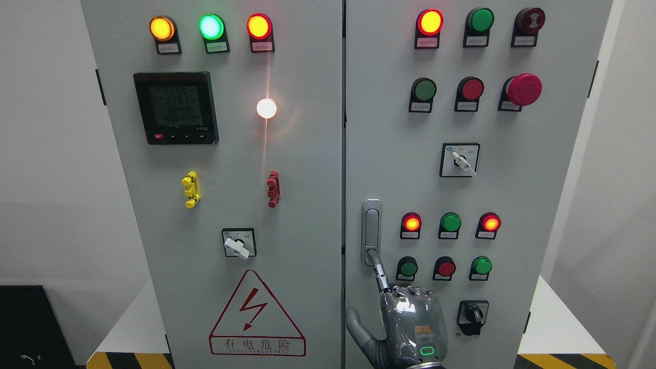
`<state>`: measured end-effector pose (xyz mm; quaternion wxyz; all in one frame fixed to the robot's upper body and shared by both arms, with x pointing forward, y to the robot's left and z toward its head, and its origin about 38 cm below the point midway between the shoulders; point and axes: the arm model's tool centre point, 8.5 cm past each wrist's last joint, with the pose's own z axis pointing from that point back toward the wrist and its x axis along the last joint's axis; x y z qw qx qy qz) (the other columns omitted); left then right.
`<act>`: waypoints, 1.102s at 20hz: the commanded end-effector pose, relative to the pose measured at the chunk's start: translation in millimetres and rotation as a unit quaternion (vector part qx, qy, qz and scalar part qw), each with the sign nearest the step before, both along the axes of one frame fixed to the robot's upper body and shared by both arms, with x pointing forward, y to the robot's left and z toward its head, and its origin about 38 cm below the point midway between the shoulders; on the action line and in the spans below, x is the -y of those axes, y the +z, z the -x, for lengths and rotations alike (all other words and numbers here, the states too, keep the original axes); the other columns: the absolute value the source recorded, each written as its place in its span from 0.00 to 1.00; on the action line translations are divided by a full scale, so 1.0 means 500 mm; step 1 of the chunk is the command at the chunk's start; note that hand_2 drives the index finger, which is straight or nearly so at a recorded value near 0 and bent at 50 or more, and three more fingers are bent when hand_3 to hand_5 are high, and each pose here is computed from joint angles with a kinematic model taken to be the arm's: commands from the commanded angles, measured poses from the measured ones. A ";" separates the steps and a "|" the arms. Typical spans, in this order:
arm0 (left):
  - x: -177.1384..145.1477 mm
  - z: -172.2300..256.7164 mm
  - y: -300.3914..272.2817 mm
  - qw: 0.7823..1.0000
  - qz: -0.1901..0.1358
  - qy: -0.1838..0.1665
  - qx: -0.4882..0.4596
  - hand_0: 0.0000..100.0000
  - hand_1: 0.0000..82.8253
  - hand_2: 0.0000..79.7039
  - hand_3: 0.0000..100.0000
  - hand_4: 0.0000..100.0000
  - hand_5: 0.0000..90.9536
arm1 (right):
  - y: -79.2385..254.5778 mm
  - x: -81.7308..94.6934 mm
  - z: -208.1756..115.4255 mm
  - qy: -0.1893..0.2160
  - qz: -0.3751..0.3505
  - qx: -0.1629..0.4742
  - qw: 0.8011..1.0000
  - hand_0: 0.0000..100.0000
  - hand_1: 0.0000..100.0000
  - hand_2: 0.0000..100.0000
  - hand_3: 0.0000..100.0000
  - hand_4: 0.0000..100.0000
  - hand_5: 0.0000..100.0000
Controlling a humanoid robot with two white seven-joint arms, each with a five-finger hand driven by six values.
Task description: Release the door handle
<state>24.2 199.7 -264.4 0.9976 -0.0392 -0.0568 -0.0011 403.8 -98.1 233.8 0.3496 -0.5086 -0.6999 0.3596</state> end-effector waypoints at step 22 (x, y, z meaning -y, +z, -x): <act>0.000 0.026 -0.001 1.000 0.000 0.001 -0.010 0.12 0.67 0.00 0.00 0.00 0.00 | -0.026 -0.001 -0.004 -0.007 0.002 -0.022 1.000 0.43 0.24 0.00 0.91 0.94 1.00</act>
